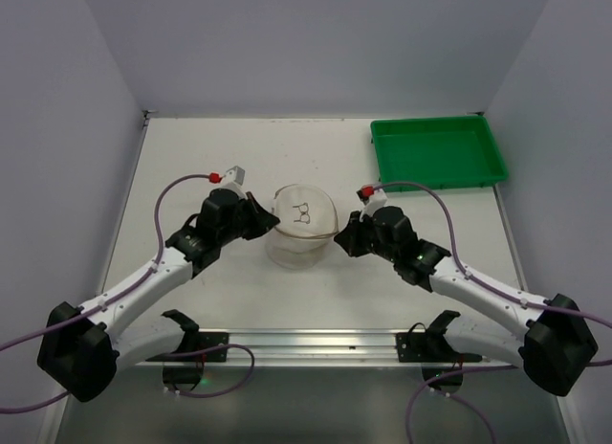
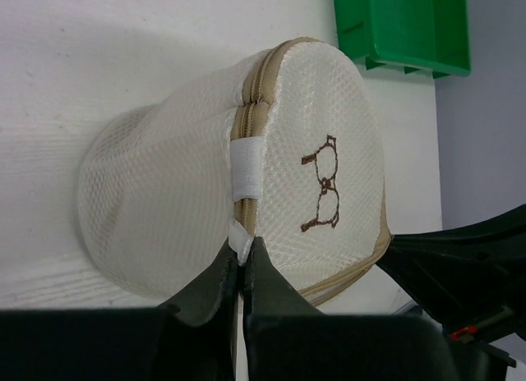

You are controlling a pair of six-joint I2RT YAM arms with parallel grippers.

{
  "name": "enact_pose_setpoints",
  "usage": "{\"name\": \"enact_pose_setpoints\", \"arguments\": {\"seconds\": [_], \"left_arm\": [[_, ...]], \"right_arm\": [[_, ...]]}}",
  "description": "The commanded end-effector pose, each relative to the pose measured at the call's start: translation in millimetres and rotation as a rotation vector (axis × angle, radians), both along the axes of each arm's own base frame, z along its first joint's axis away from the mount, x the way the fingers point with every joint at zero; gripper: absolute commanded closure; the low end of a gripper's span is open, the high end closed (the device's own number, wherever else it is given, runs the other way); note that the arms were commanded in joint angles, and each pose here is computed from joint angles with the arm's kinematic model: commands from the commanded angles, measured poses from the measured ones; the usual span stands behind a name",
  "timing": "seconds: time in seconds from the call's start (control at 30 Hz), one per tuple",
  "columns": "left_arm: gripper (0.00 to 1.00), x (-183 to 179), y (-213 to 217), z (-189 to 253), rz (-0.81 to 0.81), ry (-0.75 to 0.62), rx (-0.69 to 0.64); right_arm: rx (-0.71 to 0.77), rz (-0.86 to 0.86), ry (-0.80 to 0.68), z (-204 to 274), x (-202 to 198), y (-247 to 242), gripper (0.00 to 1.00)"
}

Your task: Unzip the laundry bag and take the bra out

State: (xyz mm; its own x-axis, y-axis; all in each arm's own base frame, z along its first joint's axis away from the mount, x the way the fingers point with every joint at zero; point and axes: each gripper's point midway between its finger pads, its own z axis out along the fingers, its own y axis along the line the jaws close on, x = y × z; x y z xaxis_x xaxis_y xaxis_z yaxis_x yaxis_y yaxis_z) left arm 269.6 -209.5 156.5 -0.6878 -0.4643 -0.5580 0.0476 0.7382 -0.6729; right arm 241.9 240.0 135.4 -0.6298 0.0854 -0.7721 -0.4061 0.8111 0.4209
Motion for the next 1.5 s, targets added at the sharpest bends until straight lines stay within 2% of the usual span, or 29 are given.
{"name": "enact_pose_setpoints", "arguments": {"seconds": [0.0, 0.07, 0.13, 0.2, 0.23, 0.3, 0.33, 0.43, 0.5, 0.57, 0.63, 0.67, 0.8, 0.9, 1.0, 1.03, 1.1, 1.13, 1.17, 1.23, 1.37, 1.4, 1.47], "left_arm": [[1.0, 13.4, 10.3, -2.2, -0.064, -0.034, 0.17], [1.0, 26.0, 4.3, 11.8, -0.096, -0.073, 0.195], [1.0, 38.4, 0.1, 8.0, -0.106, -0.063, 0.223], [0.88, 59.4, -6.0, 18.2, -0.105, -0.085, 0.219], [0.77, 69.3, -4.3, 22.7, -0.086, -0.091, 0.211], [0.61, 87.1, -7.2, 34.3, -0.063, -0.102, 0.198], [0.39, 91.8, -4.9, 36.7, -0.043, -0.094, 0.196], [0.03, 93.8, 7.1, 43.7, 0.027, -0.079, 0.168], [0.01, 86.5, 20.5, 52.8, 0.098, -0.095, 0.155], [0.01, 72.4, 32.8, 35.3, 0.139, -0.063, 0.163], [0.01, 58.6, 38.4, 35.0, 0.153, -0.063, 0.137], [0.02, 49.3, 39.8, 18.8, 0.144, -0.03, 0.139], [0.09, 19.3, 19.8, 7.1, 0.045, 0.014, 0.021], [0.19, 6.4, 7.7, -1.9, 0.025, 0.029, -0.027], [0.39, 3.1, 0.3, -10.3, 0.01, 0.053, -0.034], [0.56, 3.8, -0.1, -11.4, 0.011, 0.056, -0.032], [0.77, 5.6, 2.3, -11.3, 0.024, 0.052, -0.022], [0.93, 6.3, 3.2, -8.9, 0.028, 0.043, -0.019], [1.0, 8.6, 6.5, -7.4, 0.046, 0.033, -0.01], [1.0, 10.8, 12.8, -1.4, 0.055, 0.017, 0.015], [1.0, 9.7, 20.6, 0.8, 0.043, 0.02, 0.052], [1.0, 9.4, 21.9, 2.8, 0.041, 0.013, 0.055], [1.0, 6.4, 22.0, 2.0, 0.018, 0.013, 0.066]], "right_arm": [[-0.032, 0.047, -0.02, 0.2, 1.3, 2.0, 1.0], [-0.01, 0.097, -0.013, 1.7, -0.4, 20.8, 1.0], [-0.023, 0.177, 0.017, -5.6, -15.6, 45.9, 1.0], [0.005, 0.255, 0.006, 7.1, -30.7, 78.0, 1.0], [0.026, 0.28, 0.022, 9.4, -36.9, 89.3, 1.0], [0.069, 0.321, 0.03, 19.3, -41.3, 116.7, 1.0], [0.091, 0.32, 0.038, 22.9, -40.0, 122.9, 1.0], [0.17, 0.298, 0.028, 41.4, -29.1, 142.4, 1.0], [0.165, 0.261, 0.009, 47.2, -15.9, 149.1, 1.0], [0.166, 0.259, -0.005, 51.4, -10.3, 154.8, 1.0], [0.156, 0.272, 0.005, 44.7, -9.5, 159.4, 1.0], [0.162, 0.275, 0.011, 44.6, -9.5, 161.6, 1.0], [0.168, 0.287, 0.036, 36.3, -11.8, 165.9, 1.0], [0.161, 0.282, 0.041, 32.5, -10.9, 165.8, 1.0], [0.148, 0.272, 0.042, 30.3, -10.0, 163.2, 1.0], [0.134, 0.264, 0.037, 28.2, -9.2, 160.9, 1.0], [0.109, 0.251, 0.031, 24.8, -10.7, 150.9, 1.0], [0.093, 0.244, 0.022, 23.6, -10.9, 145.7, 1.0], [0.044, 0.23, 0.013, 12.0, -11.4, 133.7, 1.0], [-0.006, 0.193, -0.031, 13.2, -6.0, 113.9, 1.0], [-0.123, 0.065, 0.014, -19.7, 6.6, 47.2, 1.0], [-0.109, -0.001, 0.012, -16.6, 21.3, 24.9, 1.0], [-0.124, -0.033, 0.023, -26.0, 24.6, 3.3, 1.0]]}}
